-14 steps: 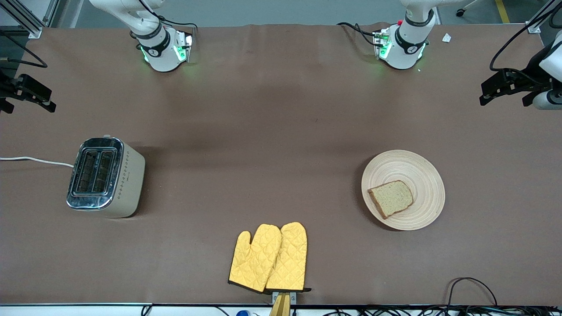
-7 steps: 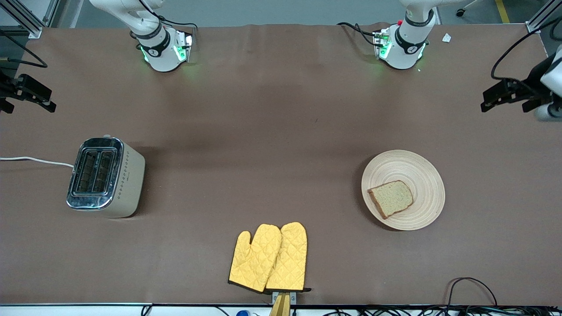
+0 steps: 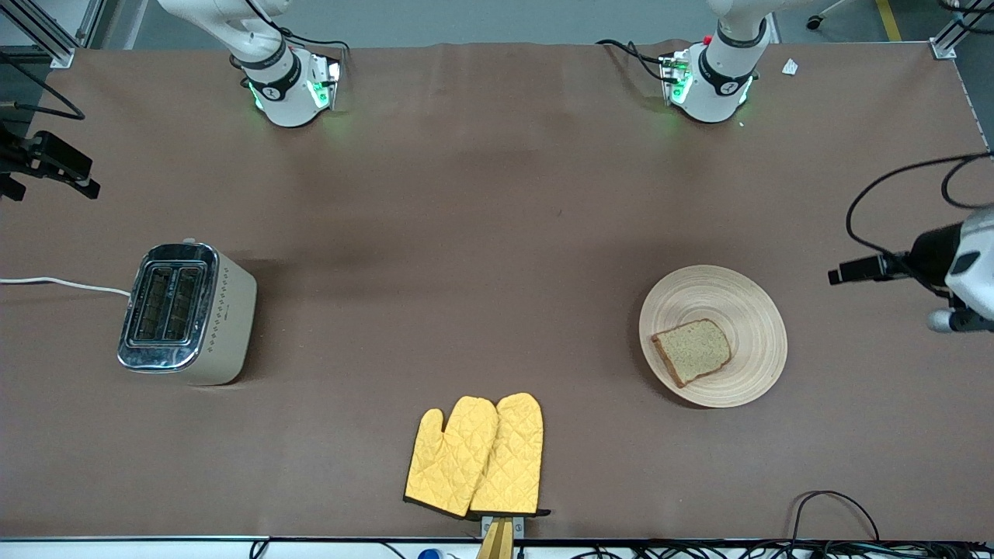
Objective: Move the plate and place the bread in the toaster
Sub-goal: 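Move the left gripper down toward the wooden plate, then lower the left gripper and grip the wooden plate rim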
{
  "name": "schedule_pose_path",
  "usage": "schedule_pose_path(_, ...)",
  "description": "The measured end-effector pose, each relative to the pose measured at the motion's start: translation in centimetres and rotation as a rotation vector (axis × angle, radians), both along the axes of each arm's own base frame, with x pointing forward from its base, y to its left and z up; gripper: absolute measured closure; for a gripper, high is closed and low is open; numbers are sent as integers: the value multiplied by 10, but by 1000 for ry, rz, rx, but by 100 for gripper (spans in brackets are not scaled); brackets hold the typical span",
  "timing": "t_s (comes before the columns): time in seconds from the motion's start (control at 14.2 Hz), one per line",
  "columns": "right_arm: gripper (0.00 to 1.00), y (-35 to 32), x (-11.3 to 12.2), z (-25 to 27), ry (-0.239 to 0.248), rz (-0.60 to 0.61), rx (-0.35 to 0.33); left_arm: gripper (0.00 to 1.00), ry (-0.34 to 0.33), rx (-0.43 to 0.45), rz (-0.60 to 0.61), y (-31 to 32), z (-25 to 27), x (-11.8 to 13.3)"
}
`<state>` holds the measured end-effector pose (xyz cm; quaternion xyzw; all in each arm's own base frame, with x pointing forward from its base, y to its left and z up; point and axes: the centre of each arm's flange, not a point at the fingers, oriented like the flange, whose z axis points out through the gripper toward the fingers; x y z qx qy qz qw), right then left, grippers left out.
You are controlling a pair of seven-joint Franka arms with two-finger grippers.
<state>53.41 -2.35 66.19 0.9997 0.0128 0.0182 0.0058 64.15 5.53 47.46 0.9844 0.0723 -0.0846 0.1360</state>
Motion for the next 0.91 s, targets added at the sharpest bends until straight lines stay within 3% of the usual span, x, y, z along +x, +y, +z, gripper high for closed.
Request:
schedule_pose_path(0.14, 0, 0, 0, 0, 0, 0, 0, 0, 21, -91, 40, 30, -46, 11)
schedule_pose_path(0.42, 0, 0, 0, 0, 0, 0, 0, 0, -48, -170, -19, 67, -118, 28)
schedule_pose_path(0.91, 0, 0, 0, 0, 0, 1, 0, 3, -135, -459, -50, 118, -256, 22)
